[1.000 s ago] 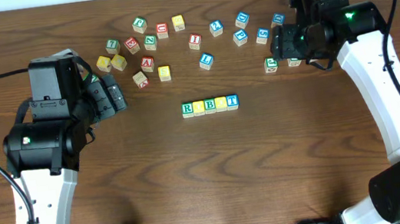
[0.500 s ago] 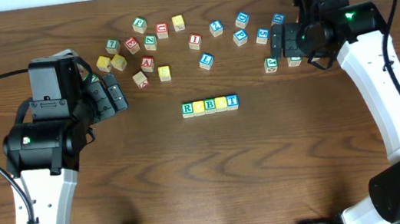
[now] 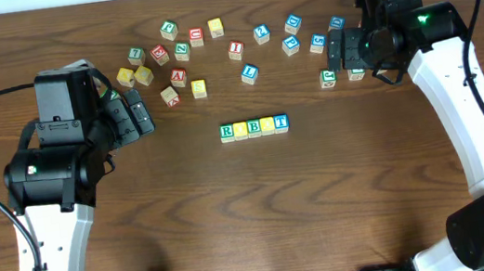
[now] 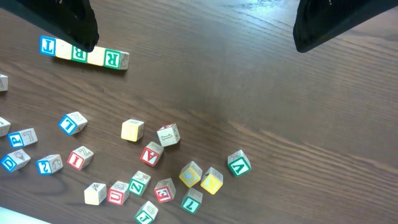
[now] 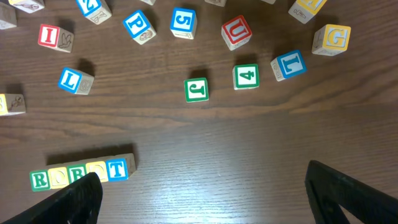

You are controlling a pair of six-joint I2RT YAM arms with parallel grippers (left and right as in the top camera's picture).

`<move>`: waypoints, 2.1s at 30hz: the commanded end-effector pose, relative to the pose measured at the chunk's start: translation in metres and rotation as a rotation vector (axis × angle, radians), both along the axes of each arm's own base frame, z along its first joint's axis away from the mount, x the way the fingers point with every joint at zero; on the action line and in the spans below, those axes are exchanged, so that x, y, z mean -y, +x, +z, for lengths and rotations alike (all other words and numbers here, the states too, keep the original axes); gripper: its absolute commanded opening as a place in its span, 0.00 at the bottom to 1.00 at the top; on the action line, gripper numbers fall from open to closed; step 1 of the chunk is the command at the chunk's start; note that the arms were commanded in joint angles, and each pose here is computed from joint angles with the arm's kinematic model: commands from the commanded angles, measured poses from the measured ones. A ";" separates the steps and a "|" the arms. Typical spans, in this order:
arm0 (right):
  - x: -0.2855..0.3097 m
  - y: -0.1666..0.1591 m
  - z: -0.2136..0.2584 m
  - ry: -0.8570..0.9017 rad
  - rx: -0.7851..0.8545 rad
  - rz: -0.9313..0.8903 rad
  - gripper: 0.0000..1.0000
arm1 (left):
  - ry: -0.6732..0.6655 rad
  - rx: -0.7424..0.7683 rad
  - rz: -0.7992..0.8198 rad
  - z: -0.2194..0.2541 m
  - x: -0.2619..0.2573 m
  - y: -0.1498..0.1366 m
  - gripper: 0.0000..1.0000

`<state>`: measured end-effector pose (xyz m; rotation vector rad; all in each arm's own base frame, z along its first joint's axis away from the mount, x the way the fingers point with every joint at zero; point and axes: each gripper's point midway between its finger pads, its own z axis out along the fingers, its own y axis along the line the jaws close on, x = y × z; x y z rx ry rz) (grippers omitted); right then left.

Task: Spell out ROBOT

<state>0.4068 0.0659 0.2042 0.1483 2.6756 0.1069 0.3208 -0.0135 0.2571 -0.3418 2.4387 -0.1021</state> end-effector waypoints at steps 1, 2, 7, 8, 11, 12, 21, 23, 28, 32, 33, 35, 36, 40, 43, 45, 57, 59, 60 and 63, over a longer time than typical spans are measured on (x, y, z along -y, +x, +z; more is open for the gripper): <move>0.002 0.000 0.014 -0.006 0.036 0.002 0.99 | 0.005 0.017 0.007 0.008 -0.002 0.002 0.99; 0.002 0.000 0.014 -0.007 0.037 0.002 0.99 | 0.005 0.017 0.007 0.008 -0.002 0.002 0.99; 0.004 0.000 0.016 -0.015 0.043 -0.003 0.99 | 0.005 0.017 0.007 0.007 -0.002 0.001 0.99; 0.004 -0.001 0.017 -0.015 0.045 -0.003 0.99 | 0.005 0.017 0.007 0.007 -0.002 0.001 0.99; 0.004 -0.002 0.017 -0.014 0.041 -0.004 0.99 | 0.005 0.017 0.007 0.007 -0.002 0.001 0.99; 0.003 -0.001 0.017 -0.009 0.043 -0.003 0.99 | 0.005 0.017 0.007 0.007 -0.002 0.001 0.99; 0.000 0.009 0.023 0.004 0.092 -0.006 0.99 | 0.005 0.017 0.007 0.007 -0.002 0.001 0.99; 0.001 0.012 0.025 -0.001 0.103 -0.009 0.99 | 0.005 0.017 0.007 0.007 -0.002 0.001 0.99; 0.013 0.022 0.037 -0.032 0.219 -0.050 0.99 | 0.005 0.017 0.007 0.007 -0.002 0.001 0.99; 0.017 0.019 0.048 -0.032 0.366 -0.050 0.99 | 0.005 0.017 0.007 0.007 -0.002 0.001 0.99; 0.018 0.015 0.050 -0.033 0.414 -0.042 0.99 | 0.005 0.017 0.007 0.007 -0.002 0.001 0.99; 0.022 0.005 0.055 -0.046 0.500 -0.034 0.99 | 0.005 0.017 0.007 0.007 -0.002 0.001 0.99; 0.026 -0.001 0.058 -0.057 0.535 -0.040 0.99 | 0.005 0.017 0.007 0.007 -0.002 0.001 0.99; 0.046 -0.041 0.061 -0.097 0.646 -0.103 0.99 | 0.005 0.017 0.007 0.007 -0.002 0.001 0.99; 0.058 -0.074 0.054 -0.093 0.700 -0.128 0.99 | 0.005 0.017 0.007 0.007 -0.002 0.001 0.99; 0.063 -0.094 0.044 -0.077 0.732 -0.141 0.99 | 0.005 0.017 0.007 0.008 -0.002 0.002 0.99; 0.078 -0.155 -0.019 -0.017 0.976 -0.178 0.99 | 0.005 0.017 0.007 0.008 -0.002 0.002 0.99; 0.075 -0.157 -0.034 0.003 0.999 -0.169 0.99 | 0.005 0.017 0.007 0.007 -0.002 0.001 0.99; 0.075 -0.157 -0.039 0.017 0.999 -0.175 0.99 | 0.005 0.017 0.007 0.007 -0.002 0.001 0.99; 0.071 -0.158 -0.054 0.062 0.989 -0.181 0.99 | 0.005 0.017 0.007 0.008 -0.002 0.002 0.99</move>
